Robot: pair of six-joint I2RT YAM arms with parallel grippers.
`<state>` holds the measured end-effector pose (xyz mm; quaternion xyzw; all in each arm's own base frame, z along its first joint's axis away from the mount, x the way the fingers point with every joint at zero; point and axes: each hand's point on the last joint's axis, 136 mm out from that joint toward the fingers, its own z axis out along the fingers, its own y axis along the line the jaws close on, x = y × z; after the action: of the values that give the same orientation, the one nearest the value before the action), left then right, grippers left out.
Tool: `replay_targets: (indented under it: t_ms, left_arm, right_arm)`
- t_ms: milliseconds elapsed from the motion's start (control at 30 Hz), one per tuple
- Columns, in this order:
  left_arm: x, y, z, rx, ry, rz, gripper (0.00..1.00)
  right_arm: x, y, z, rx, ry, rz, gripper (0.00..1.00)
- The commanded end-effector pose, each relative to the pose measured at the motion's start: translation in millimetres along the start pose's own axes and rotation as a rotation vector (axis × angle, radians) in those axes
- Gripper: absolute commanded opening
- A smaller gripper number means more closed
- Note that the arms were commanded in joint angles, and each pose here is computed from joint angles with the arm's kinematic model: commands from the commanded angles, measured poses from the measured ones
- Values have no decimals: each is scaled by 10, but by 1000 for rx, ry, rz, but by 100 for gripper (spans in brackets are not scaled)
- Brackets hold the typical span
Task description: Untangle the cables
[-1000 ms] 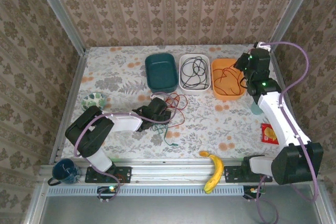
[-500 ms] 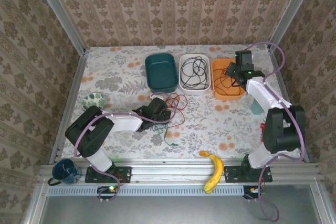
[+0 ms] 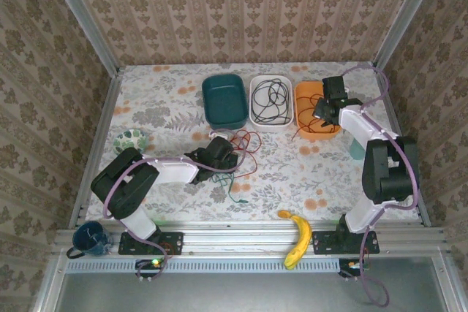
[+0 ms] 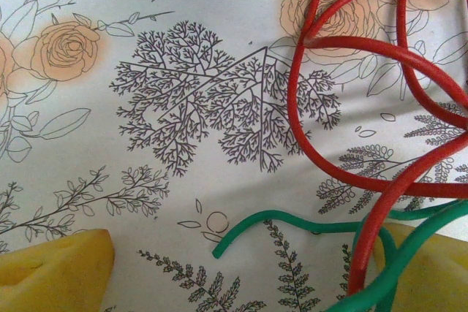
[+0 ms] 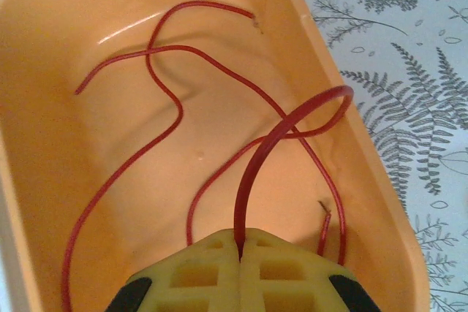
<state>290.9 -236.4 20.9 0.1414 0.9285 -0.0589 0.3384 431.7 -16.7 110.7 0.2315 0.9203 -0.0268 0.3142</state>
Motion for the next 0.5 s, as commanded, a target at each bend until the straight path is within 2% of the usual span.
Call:
replay_targets:
  t_ms: [0,100,300,467]
  left_arm:
    - [96,73,9,-41,23,6,93]
    - [99,88,-4,-46,19,1,92]
    - [95,94,-10,-48,16,-3,93]
    - [95,79,5,-46,22,3,92]
  right_arm:
    - [-135,-53,-34,33,-42,17,0]
    - [-294,-33,-106,13,-107,58,0]
    - [-612,-167,-383,21,-322,209,0]
    - [-782,-160,-550,8,-396,214,0]
